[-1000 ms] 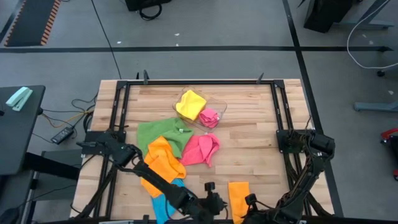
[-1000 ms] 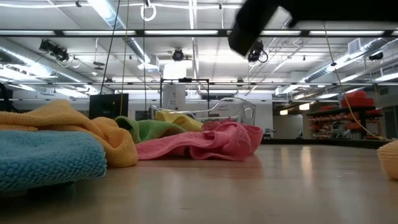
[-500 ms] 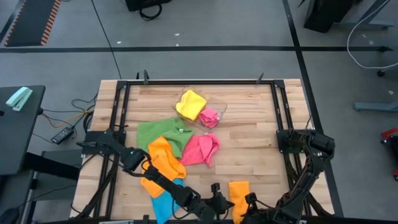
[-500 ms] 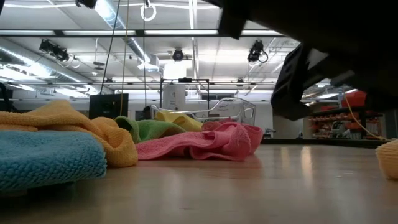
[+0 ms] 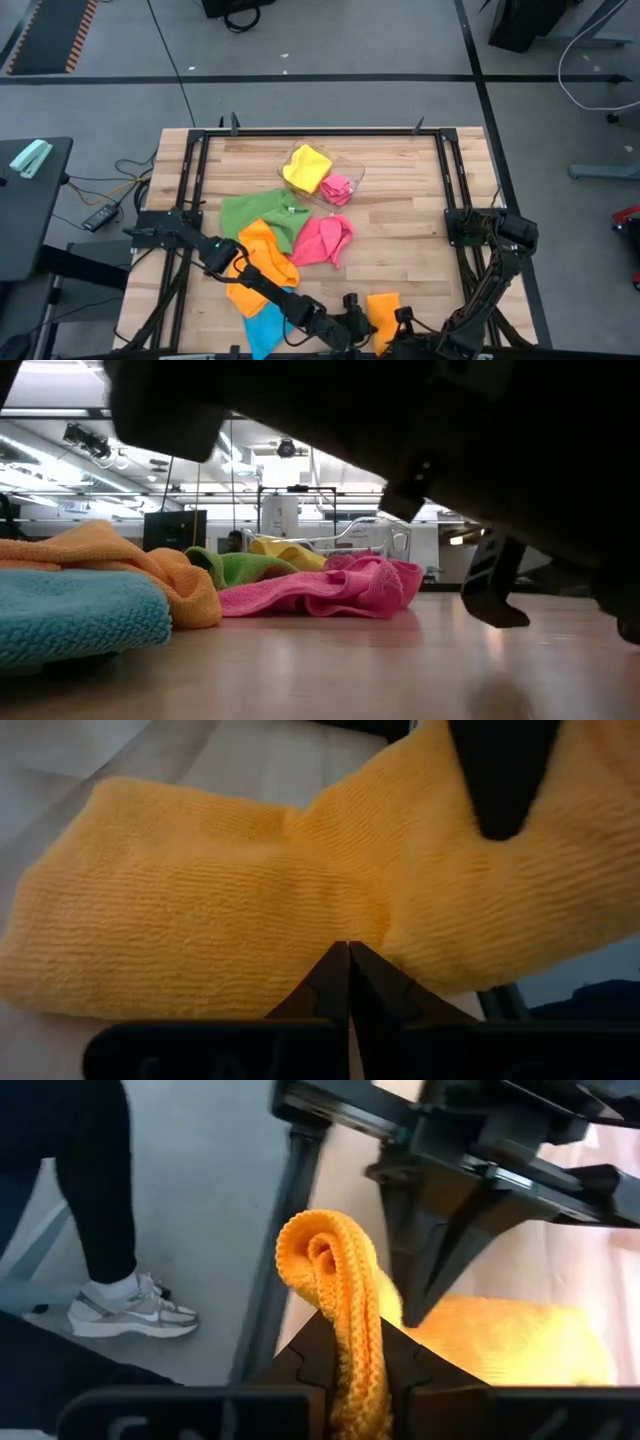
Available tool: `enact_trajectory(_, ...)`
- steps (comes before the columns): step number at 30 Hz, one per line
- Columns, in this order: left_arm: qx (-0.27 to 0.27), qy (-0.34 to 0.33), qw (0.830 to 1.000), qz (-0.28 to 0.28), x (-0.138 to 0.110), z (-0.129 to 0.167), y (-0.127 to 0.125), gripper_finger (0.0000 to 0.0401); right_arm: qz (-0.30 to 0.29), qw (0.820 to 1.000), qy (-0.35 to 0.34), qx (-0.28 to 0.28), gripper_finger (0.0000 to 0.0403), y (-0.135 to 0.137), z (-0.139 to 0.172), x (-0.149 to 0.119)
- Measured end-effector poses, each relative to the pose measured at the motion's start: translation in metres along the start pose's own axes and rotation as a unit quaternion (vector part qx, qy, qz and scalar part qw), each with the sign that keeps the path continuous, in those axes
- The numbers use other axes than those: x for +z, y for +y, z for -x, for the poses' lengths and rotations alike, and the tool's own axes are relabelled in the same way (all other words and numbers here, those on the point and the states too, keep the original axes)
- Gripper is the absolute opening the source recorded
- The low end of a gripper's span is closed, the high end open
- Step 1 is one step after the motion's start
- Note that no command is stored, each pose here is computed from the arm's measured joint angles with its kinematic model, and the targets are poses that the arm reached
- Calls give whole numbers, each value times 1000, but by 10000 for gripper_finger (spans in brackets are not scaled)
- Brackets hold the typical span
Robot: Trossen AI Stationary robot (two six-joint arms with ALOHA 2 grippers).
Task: Fold microfiber towels
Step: Fold the right orange microfiber cloth
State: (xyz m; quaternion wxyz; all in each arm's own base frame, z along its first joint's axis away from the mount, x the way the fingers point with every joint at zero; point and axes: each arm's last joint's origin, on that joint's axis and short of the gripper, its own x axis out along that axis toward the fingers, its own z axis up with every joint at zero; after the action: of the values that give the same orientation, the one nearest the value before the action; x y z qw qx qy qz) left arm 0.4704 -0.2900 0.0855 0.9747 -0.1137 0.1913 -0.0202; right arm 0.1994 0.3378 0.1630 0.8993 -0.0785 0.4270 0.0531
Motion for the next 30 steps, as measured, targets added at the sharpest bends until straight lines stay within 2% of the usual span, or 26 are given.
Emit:
enact_trajectory(12, -4, 5, 1000, -15, 0, 0, -2, 18, -47, 998, 29, -23, 41, -8, -2, -3)
enact_trajectory(17, -3, 7, 1000, -17, 0, 0, -2, 10, -77, 994, 54, -55, 41, -19, -6, -3)
enact_trajectory(25, -1, 11, 1000, -18, -1, 0, -2, 23, -77, 993, 70, -61, 41, -33, -17, 4)
enact_trajectory(30, -1, 12, 1000, -19, -1, 0, -2, 14, -68, 992, 85, -63, 41, -42, -25, 4)
